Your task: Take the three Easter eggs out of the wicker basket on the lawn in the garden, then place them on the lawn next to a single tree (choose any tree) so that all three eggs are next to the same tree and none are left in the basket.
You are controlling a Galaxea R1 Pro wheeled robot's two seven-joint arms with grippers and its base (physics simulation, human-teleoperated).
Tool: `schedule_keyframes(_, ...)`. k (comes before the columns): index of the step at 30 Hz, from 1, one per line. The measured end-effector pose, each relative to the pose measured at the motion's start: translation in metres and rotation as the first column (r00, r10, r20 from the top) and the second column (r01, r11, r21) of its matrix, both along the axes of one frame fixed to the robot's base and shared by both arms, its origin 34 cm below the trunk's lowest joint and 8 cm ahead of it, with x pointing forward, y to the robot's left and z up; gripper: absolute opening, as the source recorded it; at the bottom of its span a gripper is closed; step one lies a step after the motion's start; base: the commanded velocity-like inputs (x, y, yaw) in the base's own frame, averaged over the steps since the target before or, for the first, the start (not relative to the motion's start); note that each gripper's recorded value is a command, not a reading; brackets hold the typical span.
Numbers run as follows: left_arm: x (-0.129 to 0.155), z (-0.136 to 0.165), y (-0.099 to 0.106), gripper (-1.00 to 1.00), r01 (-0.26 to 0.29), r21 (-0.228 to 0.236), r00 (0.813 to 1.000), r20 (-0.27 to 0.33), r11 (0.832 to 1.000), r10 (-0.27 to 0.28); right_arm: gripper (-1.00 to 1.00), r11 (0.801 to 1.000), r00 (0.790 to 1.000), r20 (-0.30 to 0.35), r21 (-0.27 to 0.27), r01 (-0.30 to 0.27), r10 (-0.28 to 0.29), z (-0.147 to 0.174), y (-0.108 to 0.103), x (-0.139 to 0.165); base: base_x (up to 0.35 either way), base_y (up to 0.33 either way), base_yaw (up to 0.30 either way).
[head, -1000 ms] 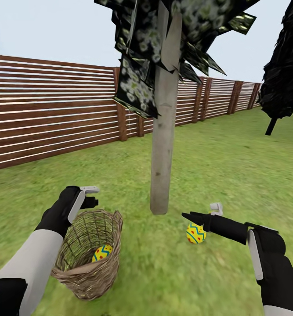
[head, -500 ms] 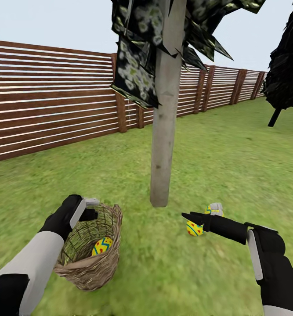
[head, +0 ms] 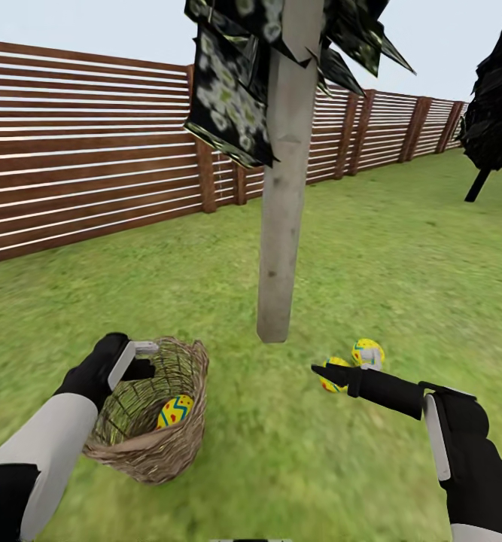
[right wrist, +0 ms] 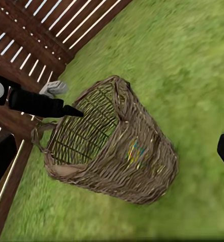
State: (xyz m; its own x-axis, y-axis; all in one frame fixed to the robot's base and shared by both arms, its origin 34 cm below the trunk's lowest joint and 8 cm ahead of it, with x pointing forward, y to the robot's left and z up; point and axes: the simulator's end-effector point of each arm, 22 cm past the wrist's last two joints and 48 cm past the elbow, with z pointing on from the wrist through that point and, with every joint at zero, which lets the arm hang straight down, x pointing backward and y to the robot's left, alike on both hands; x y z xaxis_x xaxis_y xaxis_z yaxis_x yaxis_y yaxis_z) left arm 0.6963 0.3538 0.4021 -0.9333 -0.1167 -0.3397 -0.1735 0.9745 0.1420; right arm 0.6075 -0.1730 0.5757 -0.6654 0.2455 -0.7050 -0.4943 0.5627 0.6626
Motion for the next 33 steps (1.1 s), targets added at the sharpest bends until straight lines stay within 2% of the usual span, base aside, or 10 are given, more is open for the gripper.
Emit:
schedule_keyframes(13, 0.011, -0.019, -0.006, 1.0, 0.013, -0.001, 1.0, -0.025, 1.0, -0.013, 1.0, 1.0, 0.999, -0.054, -0.003, 0.001, -0.001, -0.03, -0.001, 0.003, 0.0, 0.0, 0.0)
schedule_keyframes(16, 0.012, -0.026, -0.012, 1.0, 0.021, -0.021, 0.999, -0.032, 1.0, -0.022, 1.0, 1.0, 0.998, -0.066, -0.003, 0.001, -0.001, -0.037, -0.001, 0.004, 0.0, 0.0, 0.0)
schedule_keyframes(19, 0.013, -0.034, -0.023, 1.0, 0.04, -0.07, 0.998, -0.034, 0.997, -0.043, 1.0, 1.0, 0.997, -0.078, -0.003, 0.001, -0.001, -0.044, -0.001, 0.004, 0.0, 0.0, 0.0)
schedule_keyframes(23, 0.013, -0.045, -0.031, 1.0, 0.052, -0.104, 0.998, -0.041, 0.993, -0.057, 1.0, 1.0, 0.996, -0.094, -0.003, 0.001, -0.001, -0.052, -0.001, 0.004, 0.0, 0.0, 0.0)
schedule_keyframes(33, 0.009, -0.07, -0.032, 1.0, 0.053, -0.118, 0.996, -0.072, 0.992, -0.062, 1.0, 1.0, 0.991, -0.134, -0.002, 0.0, 0.0, -0.075, -0.001, 0.005, 0.0, 0.0, 0.0)
